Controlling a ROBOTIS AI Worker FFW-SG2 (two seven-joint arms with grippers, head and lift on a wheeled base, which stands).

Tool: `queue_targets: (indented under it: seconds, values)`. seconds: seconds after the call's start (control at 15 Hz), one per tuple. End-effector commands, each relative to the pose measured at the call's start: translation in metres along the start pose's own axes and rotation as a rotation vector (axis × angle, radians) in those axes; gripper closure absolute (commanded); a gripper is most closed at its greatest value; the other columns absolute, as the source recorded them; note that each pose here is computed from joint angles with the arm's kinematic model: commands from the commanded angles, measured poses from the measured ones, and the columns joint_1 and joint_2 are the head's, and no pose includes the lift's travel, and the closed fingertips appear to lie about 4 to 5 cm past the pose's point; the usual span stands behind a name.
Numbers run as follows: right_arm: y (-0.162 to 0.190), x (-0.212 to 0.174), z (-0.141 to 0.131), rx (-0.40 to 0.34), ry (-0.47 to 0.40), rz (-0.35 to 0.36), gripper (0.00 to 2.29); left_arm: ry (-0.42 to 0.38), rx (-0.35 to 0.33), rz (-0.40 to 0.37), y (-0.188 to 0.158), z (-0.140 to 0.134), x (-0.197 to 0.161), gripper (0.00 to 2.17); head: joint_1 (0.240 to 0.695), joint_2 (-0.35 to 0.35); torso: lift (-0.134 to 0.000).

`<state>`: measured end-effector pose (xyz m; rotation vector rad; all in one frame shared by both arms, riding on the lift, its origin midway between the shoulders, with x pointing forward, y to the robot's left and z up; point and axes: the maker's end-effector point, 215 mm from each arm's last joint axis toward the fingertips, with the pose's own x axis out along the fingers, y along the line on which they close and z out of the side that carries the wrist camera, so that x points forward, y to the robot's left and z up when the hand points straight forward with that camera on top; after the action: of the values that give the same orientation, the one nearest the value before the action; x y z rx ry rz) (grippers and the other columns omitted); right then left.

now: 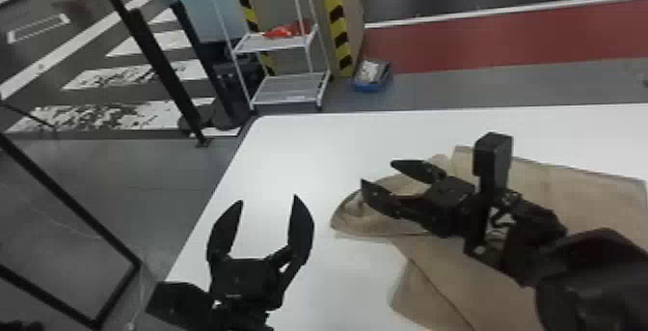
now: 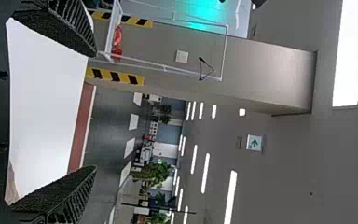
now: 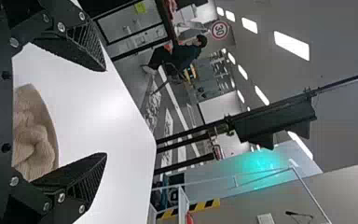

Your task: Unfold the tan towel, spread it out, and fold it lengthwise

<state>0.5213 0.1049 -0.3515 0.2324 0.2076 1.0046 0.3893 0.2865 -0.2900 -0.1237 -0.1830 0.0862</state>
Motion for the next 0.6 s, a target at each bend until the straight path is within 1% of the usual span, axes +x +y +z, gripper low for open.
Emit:
queue_targets:
  seconds: [0.0,0.13,0.27,0.33,0.4,0.47,0.53]
  values:
    - [-0.052,-0.048,0.009,-0.083,0.059,-0.093,0.08,0.001,0.0,0.0,0.0,0.0,0.0,0.0,0.695,0.35,-0.123]
    - [-0.097,-0.094,0.02,-0.17,0.088,-0.197,0.08,0.002,0.002,-0.004,-0.001,0.0,0.0,0.0,0.695,0.35,-0.123]
    - [-0.133,-0.133,0.024,-0.265,0.139,-0.273,0.1,-0.001,0.001,-0.007,-0.002,0.001,0.0,0.0,0.695,0.342,-0.123]
    - [-0.146,-0.147,0.026,-0.303,0.165,-0.299,0.1,-0.001,0.002,-0.008,-0.002,0.001,0.0,0.0,0.695,0.284,-0.123]
    - [-0.162,-0.165,0.031,-0.334,0.182,-0.332,0.1,-0.002,0.001,-0.009,-0.003,0.001,0.001,0.0,0.695,0.261,-0.123]
    - [-0.174,-0.179,0.039,-0.395,0.209,-0.356,0.1,-0.003,0.003,-0.012,-0.003,0.002,0.001,0.0,0.695,0.236,-0.123]
    - [-0.188,-0.195,0.047,-0.48,0.251,-0.392,0.09,0.0,0.006,-0.012,-0.002,0.002,0.0,0.0,0.695,0.217,-0.123]
